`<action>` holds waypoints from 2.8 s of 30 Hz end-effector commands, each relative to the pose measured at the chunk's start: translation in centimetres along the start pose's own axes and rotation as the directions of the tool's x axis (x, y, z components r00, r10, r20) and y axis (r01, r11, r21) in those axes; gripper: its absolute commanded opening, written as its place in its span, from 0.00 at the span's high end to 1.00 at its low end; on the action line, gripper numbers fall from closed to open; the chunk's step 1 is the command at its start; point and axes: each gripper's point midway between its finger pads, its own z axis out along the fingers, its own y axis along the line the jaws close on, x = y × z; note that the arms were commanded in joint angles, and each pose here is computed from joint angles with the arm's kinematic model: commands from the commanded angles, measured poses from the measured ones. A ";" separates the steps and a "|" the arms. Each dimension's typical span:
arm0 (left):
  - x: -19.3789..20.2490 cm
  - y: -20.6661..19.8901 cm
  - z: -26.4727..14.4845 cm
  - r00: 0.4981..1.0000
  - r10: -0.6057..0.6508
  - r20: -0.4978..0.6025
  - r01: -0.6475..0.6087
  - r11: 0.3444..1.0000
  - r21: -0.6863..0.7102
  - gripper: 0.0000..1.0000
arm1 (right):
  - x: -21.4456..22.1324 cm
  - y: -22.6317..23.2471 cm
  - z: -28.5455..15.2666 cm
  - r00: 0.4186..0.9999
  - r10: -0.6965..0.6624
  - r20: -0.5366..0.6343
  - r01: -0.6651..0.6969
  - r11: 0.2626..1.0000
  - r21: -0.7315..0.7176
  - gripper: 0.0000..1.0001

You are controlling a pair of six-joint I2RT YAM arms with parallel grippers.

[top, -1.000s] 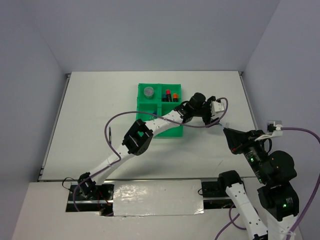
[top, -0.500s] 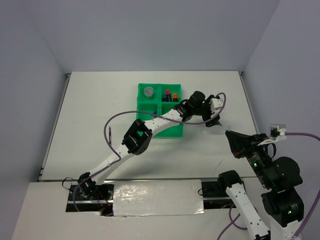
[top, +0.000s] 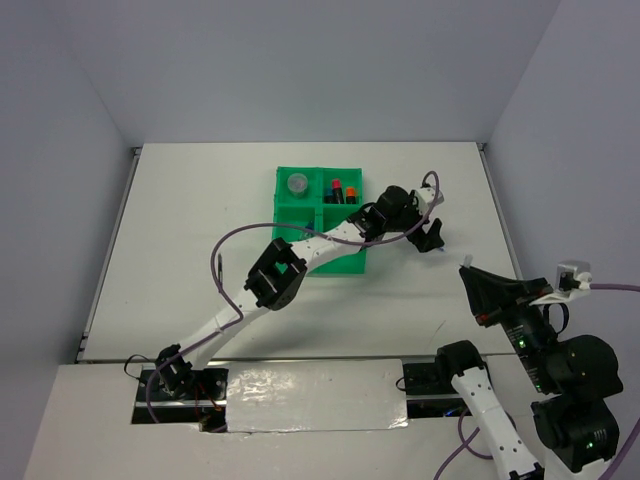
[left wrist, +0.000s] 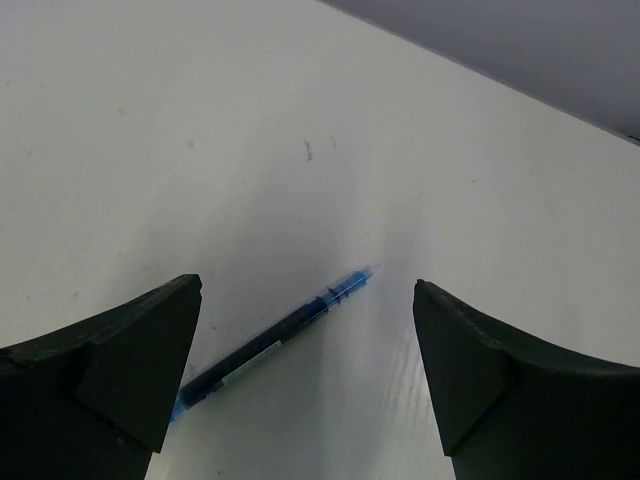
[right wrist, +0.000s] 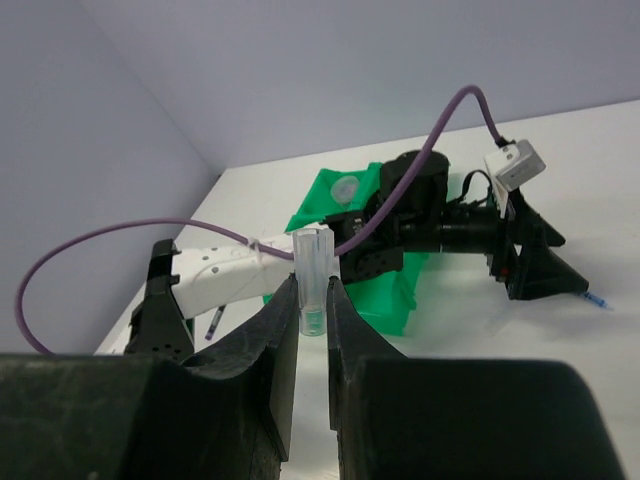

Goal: Sort the stationery into containers
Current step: Pick up the pen from the center of the board.

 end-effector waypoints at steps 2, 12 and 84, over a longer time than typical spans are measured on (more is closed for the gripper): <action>0.8 1.4 0.7 0.997 -0.064 0.049 0.068 0.994 -0.083 0.01 | -1.2 0.3 -1.0 0.999 -0.017 0.045 0.017 1.000 -0.007 1.00; 2.6 0.8 0.2 0.990 -0.138 -0.031 0.135 0.987 -0.087 0.01 | -1.3 0.4 -1.1 0.998 -0.025 0.054 0.026 1.000 -0.016 1.00; -8.4 -2.6 -7.7 0.983 -0.068 0.170 0.093 0.985 -0.148 1.00 | -0.6 -1.6 1.1 0.996 -0.007 0.089 0.002 0.999 0.054 1.00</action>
